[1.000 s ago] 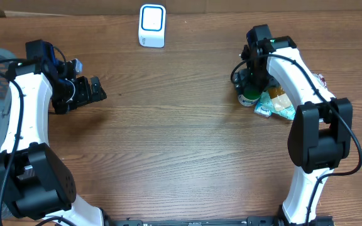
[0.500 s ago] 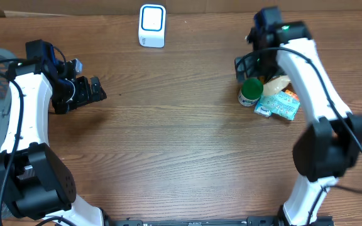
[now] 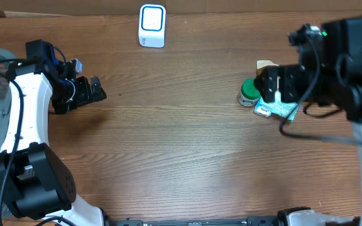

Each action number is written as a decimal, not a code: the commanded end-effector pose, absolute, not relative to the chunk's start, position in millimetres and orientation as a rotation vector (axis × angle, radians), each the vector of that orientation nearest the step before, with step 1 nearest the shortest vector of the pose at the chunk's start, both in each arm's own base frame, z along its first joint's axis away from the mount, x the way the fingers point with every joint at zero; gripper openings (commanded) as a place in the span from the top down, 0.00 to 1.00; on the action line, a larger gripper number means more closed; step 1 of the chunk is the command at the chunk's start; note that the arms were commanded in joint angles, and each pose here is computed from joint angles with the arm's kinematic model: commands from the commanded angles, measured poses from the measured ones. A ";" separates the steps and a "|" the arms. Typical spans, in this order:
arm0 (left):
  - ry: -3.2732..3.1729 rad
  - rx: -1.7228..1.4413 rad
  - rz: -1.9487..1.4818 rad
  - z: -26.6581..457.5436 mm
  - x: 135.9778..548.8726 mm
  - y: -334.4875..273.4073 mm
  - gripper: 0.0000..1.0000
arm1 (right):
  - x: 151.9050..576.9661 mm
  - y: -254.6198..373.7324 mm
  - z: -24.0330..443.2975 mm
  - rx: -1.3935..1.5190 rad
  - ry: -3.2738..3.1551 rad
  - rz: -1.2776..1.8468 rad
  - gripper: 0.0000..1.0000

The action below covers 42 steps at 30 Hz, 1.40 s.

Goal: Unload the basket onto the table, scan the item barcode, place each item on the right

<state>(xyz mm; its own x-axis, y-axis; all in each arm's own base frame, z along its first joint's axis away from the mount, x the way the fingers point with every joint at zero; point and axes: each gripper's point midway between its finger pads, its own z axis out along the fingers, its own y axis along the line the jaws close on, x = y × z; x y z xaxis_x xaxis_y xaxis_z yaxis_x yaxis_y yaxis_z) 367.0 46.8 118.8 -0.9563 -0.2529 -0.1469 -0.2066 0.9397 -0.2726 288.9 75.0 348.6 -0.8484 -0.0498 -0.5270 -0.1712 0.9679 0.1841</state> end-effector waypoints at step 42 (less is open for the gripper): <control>2.886 -0.316 -0.369 129.5 372.0 45.7 0.00 | 247.9 67.4 289.0 -0.165 1.899 0.326 0.00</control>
